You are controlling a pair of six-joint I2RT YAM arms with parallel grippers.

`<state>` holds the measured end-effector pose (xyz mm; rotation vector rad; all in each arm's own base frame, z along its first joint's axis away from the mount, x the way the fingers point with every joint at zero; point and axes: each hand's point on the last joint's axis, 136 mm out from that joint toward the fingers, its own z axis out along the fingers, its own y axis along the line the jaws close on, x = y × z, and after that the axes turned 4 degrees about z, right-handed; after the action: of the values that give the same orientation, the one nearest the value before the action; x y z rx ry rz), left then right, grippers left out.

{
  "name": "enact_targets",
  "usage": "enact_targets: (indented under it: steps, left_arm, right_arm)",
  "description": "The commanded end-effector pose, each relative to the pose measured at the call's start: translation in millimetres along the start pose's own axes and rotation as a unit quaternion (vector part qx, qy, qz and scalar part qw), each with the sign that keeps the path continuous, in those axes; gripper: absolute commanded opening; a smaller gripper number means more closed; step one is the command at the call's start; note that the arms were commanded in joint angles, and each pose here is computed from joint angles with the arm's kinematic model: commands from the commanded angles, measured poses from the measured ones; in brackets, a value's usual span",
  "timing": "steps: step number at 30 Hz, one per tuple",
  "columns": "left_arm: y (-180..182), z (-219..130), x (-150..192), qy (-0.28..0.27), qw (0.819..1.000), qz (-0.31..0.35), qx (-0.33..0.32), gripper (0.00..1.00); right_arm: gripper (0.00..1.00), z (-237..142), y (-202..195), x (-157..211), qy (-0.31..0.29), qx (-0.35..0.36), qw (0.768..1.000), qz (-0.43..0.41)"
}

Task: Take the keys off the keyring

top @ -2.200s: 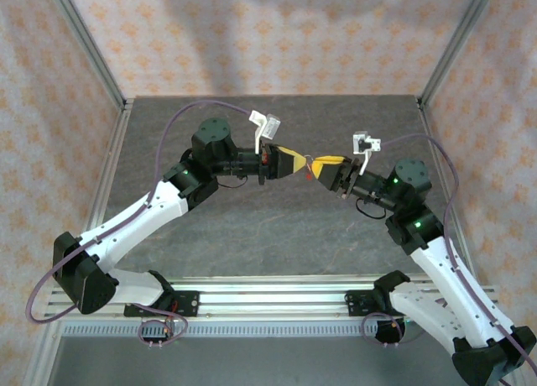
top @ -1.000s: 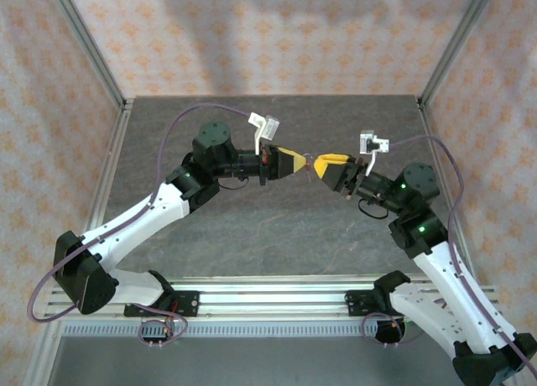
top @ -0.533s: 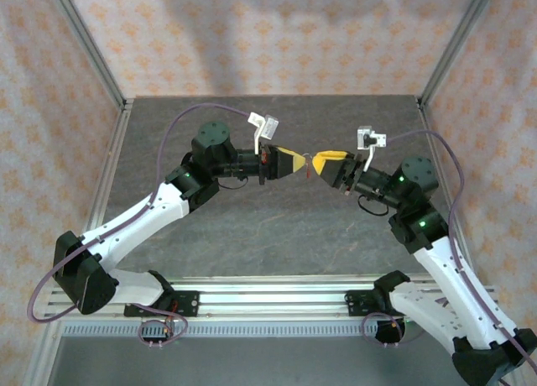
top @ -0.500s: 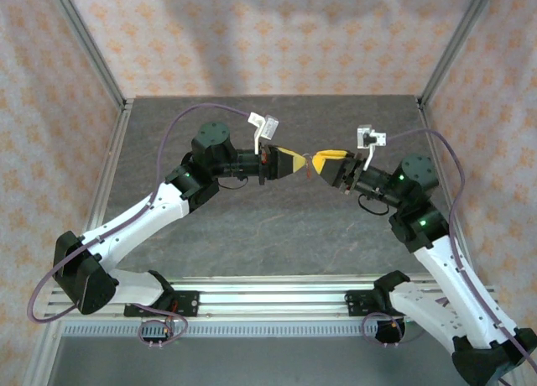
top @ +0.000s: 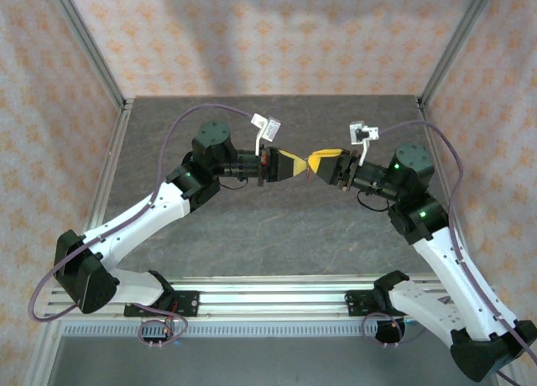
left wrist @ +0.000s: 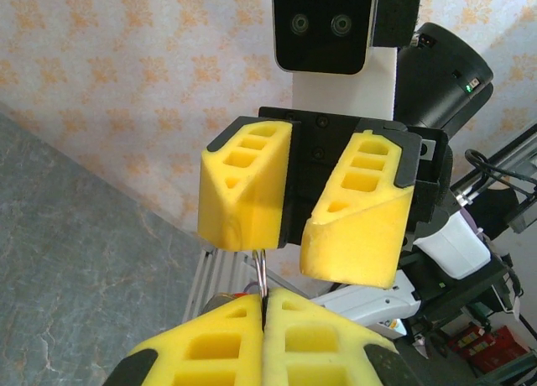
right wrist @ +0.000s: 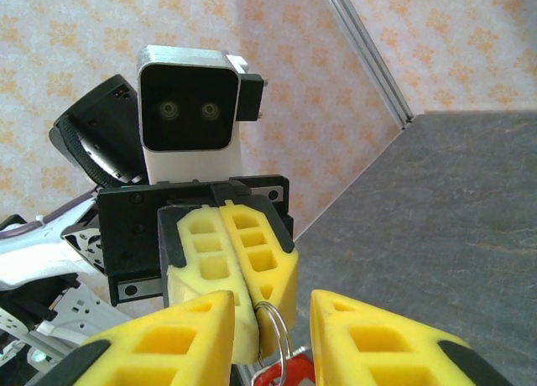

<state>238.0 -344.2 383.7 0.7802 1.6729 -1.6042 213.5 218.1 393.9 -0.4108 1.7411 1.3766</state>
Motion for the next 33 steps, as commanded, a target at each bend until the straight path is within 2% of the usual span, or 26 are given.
enact_targets:
  steps: [1, 11, 17, 18, 19, 22, 23, 27, 31, 33]
  left_arm:
    - [-15, 0, -14, -0.009, 0.999, 0.020, 0.028, 0.00]
    - [-13, 0, -14, -0.008, 0.999, 0.021, 0.026, 0.00]
    - [-3, -4, -15, -0.015, 1.000, 0.025, -0.002, 0.00]
    - [0, -6, -16, -0.019, 0.999, 0.026, -0.008, 0.03]
    - [3, -8, -17, -0.025, 0.999, 0.026, -0.018, 0.11]
    - [19, -20, -21, -0.048, 0.996, 0.028, -0.067, 0.27]
    - [24, -25, -21, -0.055, 0.994, 0.030, -0.088, 0.29]
    - [41, -46, -20, -0.069, 0.980, 0.062, -0.177, 0.31]
    - [56, -65, -12, -0.058, 0.949, 0.107, -0.289, 0.35]
    - [59, -67, -6, -0.044, 0.934, 0.140, -0.326, 0.36]
  right_arm:
    - [0.28, -3, 19, -7, 0.000, -0.029, 0.999, -0.021]
    - [0.12, -2, 22, -7, 0.006, -0.035, 0.999, -0.023]
    - [0.06, -3, 14, -15, -0.004, 0.002, 1.000, -0.010]
    - [0.05, -4, 12, -16, -0.003, 0.011, 1.000, -0.008]
    - [0.04, -4, 8, -17, -0.003, 0.023, 1.000, -0.004]
    - [0.03, -5, -9, -21, -0.008, 0.080, 0.997, 0.015]
    - [0.04, -6, -17, -24, -0.011, 0.106, 0.994, 0.028]
    - [0.04, -13, -52, -31, -0.023, 0.212, 0.974, 0.080]
    - [0.03, -21, -81, -31, -0.026, 0.300, 0.944, 0.137]
    - [0.03, -21, -89, -30, -0.028, 0.318, 0.933, 0.165]
